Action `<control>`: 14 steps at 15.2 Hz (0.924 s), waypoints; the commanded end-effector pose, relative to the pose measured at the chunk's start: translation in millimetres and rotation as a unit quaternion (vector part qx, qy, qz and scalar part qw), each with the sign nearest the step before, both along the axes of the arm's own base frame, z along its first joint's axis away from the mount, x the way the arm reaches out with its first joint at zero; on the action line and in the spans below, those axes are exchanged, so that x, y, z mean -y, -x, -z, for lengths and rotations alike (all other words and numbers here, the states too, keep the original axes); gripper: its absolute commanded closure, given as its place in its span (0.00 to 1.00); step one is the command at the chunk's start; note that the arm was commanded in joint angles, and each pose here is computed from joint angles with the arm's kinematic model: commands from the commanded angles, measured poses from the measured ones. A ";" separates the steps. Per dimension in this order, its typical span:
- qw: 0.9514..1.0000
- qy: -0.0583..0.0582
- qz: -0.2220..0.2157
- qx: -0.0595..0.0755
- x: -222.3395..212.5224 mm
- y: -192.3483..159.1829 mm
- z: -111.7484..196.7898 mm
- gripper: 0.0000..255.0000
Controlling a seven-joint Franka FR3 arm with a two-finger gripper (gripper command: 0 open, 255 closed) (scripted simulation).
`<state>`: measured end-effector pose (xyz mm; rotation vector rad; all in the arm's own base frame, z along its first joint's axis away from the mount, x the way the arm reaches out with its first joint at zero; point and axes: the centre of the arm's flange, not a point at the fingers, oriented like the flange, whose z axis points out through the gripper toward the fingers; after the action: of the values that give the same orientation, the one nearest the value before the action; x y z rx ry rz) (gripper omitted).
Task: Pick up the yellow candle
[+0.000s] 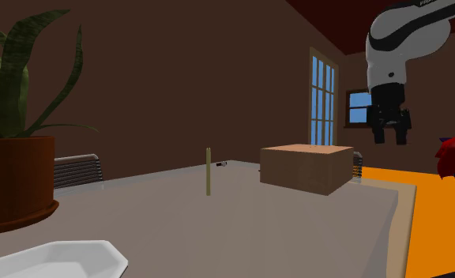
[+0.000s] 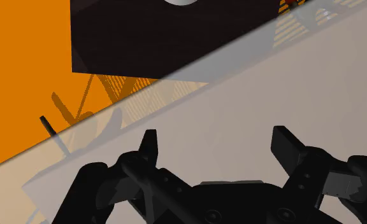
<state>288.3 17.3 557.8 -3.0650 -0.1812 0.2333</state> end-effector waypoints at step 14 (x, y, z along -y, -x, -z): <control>1.000 0.008 -0.001 0.019 -156.8 -69.0 3.5 0.00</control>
<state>354.1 161.9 553.1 -3.0864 -0.1863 0.1823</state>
